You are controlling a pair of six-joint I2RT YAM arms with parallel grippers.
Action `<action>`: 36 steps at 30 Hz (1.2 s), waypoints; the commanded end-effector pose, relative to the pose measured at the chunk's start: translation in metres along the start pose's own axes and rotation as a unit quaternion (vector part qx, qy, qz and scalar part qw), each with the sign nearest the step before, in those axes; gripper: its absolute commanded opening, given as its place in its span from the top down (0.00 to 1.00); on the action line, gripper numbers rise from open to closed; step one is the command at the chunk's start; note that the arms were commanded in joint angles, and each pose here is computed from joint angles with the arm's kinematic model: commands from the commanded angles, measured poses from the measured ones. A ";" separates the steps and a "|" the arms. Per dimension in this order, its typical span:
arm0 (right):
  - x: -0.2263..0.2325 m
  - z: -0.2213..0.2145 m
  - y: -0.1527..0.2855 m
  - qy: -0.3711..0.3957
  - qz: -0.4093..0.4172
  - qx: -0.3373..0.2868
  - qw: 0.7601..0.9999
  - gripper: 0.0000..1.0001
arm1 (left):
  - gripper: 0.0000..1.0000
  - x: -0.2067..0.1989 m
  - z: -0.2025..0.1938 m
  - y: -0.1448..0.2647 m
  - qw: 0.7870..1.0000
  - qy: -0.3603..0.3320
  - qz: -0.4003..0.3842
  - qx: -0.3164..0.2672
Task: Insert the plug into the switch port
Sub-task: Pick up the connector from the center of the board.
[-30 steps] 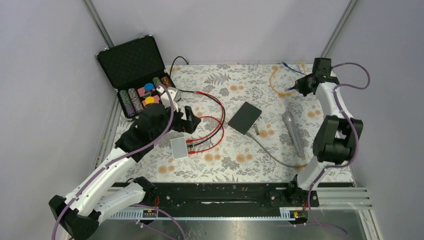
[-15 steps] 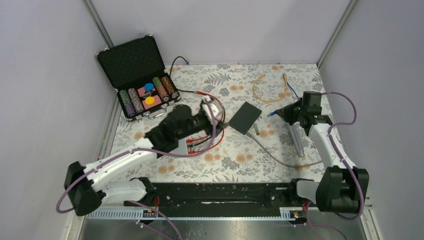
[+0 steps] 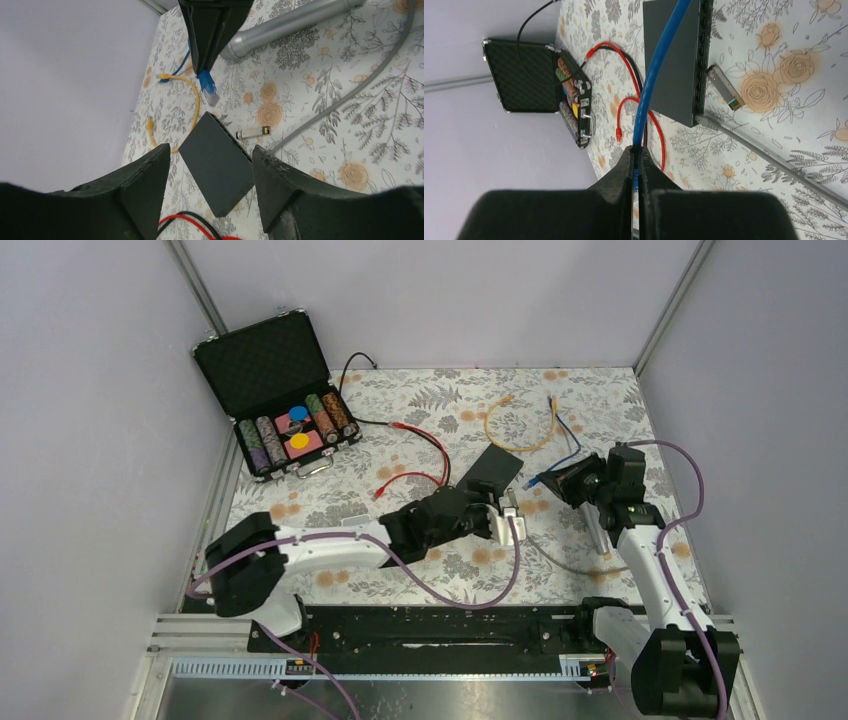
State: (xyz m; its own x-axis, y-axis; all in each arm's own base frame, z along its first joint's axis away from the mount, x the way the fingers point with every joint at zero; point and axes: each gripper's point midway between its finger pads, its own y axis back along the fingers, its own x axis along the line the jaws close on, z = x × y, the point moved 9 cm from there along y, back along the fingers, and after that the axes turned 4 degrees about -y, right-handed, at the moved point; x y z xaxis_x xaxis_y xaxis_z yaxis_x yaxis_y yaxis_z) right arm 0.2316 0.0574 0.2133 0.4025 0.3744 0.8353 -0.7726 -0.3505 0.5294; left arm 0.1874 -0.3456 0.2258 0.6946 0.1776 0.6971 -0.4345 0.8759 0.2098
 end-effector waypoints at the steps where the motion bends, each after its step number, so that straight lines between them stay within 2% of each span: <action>1: 0.006 -0.009 0.011 0.026 0.045 0.019 0.998 1.00 | 0.40 0.025 0.028 -0.023 0.996 -0.013 0.068 -0.048; 4: 0.007 -0.008 0.013 0.082 0.079 0.005 0.994 1.00 | 0.40 0.027 0.032 -0.031 0.991 0.092 0.085 -0.052; 7: 0.014 -0.008 0.012 0.131 0.176 -0.021 0.975 1.00 | 0.36 0.028 0.040 -0.024 0.962 0.250 0.081 -0.072; 8: 0.014 -0.008 0.012 0.133 0.199 -0.029 0.971 1.00 | 0.35 0.027 0.042 -0.020 0.938 0.331 0.074 -0.074; 11: 0.014 -0.010 0.013 0.155 0.261 -0.049 0.952 1.00 | 0.36 0.028 0.042 -0.010 0.860 0.505 0.010 -0.065; 13: 0.015 -0.013 0.013 0.167 0.295 -0.048 0.940 1.00 | 0.40 0.027 0.039 -0.005 0.791 0.603 -0.046 -0.095; 15: 0.013 -0.015 0.014 0.169 0.312 -0.048 0.934 1.00 | 0.41 0.028 0.036 0.000 0.734 0.661 -0.074 -0.141; 17: 0.014 -0.016 0.016 0.171 0.328 -0.054 0.927 1.00 | 0.42 0.029 0.034 0.000 0.699 0.691 -0.086 -0.162; 22: 0.017 -0.019 0.025 0.175 0.363 -0.067 0.913 1.00 | 0.43 0.026 0.031 -0.011 0.675 0.710 -0.110 -0.166; 31: 0.016 -0.021 0.033 0.173 0.355 -0.075 0.916 1.00 | 0.51 0.023 0.021 -0.028 0.640 0.733 -0.119 -0.200; 36: 0.014 -0.023 0.034 0.166 0.356 -0.073 0.917 1.00 | 0.51 0.025 0.014 -0.030 0.630 0.733 -0.104 -0.232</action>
State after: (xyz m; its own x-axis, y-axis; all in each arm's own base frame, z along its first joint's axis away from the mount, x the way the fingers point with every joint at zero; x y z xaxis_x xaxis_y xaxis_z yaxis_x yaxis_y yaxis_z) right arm 0.2036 0.0685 0.2343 -0.3386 0.3497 0.8735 -0.8630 -0.4853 -0.1402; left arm 0.2062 -0.3764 0.2228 0.5837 0.0912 -0.8069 -0.2729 0.9579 -0.0892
